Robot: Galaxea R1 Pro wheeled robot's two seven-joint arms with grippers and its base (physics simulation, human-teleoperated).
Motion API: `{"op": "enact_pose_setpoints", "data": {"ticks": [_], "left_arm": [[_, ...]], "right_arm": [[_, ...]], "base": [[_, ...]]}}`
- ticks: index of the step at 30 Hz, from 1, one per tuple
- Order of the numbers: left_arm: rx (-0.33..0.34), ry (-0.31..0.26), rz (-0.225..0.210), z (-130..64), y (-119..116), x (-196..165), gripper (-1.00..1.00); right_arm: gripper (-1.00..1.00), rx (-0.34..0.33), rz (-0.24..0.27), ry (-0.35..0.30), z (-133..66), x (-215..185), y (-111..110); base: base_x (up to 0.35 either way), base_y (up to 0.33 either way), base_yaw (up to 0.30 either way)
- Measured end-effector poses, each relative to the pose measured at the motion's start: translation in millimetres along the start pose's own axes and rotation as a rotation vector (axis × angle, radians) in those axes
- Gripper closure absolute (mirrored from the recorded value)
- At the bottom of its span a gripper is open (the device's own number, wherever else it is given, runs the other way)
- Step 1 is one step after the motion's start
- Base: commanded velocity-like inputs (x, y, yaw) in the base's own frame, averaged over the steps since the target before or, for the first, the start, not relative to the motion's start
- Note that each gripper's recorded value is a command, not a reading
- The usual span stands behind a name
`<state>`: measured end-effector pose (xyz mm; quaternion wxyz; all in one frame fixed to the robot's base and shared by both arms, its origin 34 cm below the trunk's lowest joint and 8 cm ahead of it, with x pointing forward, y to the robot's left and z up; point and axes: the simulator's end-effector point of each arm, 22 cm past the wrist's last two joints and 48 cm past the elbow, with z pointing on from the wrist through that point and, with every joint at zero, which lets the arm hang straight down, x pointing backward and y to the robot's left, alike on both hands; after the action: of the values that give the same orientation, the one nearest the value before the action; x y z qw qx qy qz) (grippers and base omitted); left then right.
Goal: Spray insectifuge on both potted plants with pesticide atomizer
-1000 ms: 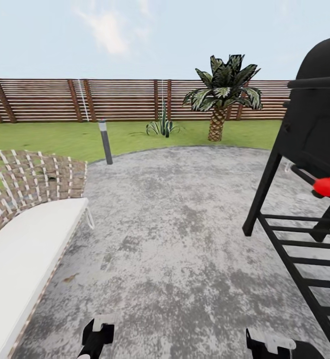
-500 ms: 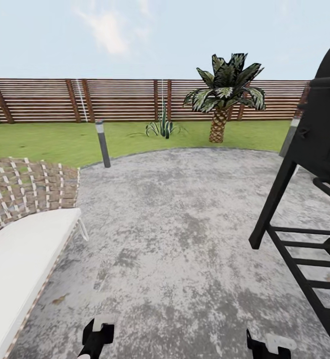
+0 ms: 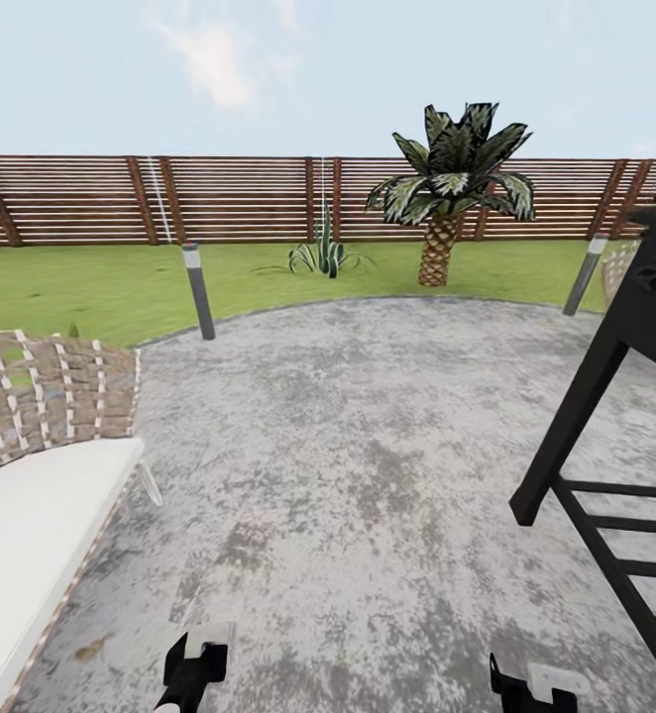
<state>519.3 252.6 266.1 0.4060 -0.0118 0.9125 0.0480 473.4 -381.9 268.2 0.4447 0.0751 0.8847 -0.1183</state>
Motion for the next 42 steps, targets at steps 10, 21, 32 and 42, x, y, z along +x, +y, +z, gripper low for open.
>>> {"op": "enact_pose_setpoints", "data": {"ticks": [10,21,32,42], "left_arm": [[0.000,0.000,0.001,0.0,0.3,0.0,1.00],[0.001,0.000,0.003,-0.1,0.2,0.3,1.00],[0.000,0.000,0.002,-0.1,0.3,0.2,1.00],[0.000,0.000,0.001,0.0,0.3,0.2,1.00]], "right_arm": [[-1.00,0.000,0.000,0.000,0.0,0.0,0.0],[-1.00,-0.003,0.000,0.001,-0.2,0.3,1.5],[-1.00,-0.009,0.003,0.004,-1.3,1.8,7.0],[-1.00,-0.009,0.003,0.004,-1.3,1.9,7.0]], "base": [[0.338,0.000,0.000],[0.338,0.000,0.000],[0.338,0.000,0.000],[0.338,0.000,0.000]]}}
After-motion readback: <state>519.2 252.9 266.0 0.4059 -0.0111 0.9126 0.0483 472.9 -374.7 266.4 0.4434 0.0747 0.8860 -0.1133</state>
